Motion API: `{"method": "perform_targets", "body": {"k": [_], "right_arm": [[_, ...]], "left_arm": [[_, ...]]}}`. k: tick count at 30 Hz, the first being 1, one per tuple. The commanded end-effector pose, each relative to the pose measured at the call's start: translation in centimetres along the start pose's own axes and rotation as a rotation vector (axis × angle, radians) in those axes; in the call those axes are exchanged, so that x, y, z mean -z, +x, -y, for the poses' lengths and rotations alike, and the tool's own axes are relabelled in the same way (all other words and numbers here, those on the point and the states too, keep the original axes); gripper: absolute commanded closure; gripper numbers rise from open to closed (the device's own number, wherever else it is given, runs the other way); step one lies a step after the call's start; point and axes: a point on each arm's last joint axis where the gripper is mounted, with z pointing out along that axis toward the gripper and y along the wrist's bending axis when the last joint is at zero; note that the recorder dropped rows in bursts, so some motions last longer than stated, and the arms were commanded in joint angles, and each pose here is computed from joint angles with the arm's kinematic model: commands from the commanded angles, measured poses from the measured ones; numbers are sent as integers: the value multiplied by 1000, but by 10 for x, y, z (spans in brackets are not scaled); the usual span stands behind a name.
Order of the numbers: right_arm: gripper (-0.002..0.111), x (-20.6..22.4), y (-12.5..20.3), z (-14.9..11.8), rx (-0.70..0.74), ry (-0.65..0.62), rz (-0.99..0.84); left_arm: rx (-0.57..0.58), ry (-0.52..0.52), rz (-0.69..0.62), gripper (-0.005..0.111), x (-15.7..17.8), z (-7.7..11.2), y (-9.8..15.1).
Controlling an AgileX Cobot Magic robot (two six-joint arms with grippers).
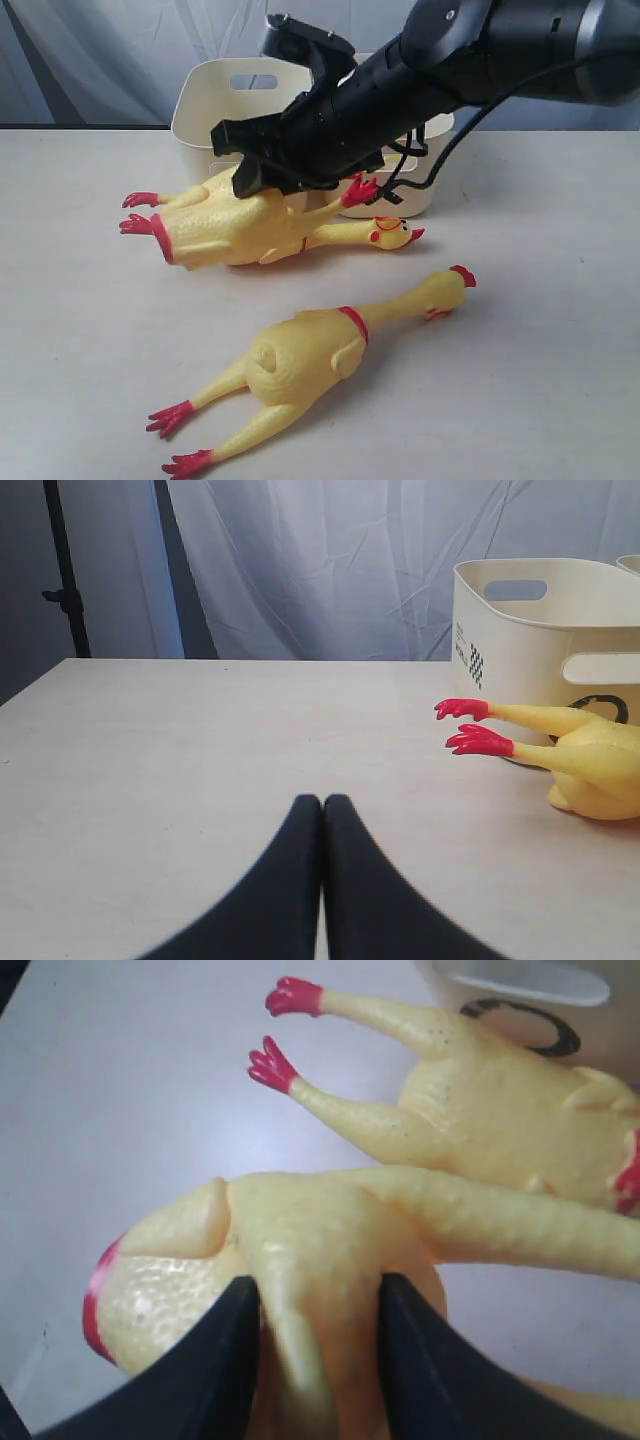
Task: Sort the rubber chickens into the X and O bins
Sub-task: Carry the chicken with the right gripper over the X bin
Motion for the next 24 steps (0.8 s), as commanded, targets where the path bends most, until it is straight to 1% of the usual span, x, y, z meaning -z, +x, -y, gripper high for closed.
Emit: {"method": "perform_targets", "body": {"k": [1,6,11,17,19,20,24], "right_arm": [[109,24,-15,-8,20,14,159],[109,46,-33,-10,108,96,370],[109,54,-48,-7,172,171,547],[109,62,-62,0,253,251,706],[109,66,-67,14,247,292,743],[109,68,-70,28,245,328,753],[109,74,-78,63,213,418,802]], "left_arm": [[7,-2,6,107,0,0,1],[7,-2,6,107,0,0,1],[7,-2,6,107,0,0,1],[7,-2,6,107,0,0,1],[7,-2,6,107,0,0,1],[7,-2,6,107,0,0,1],[7,-2,6,107,0,0,1]]}}
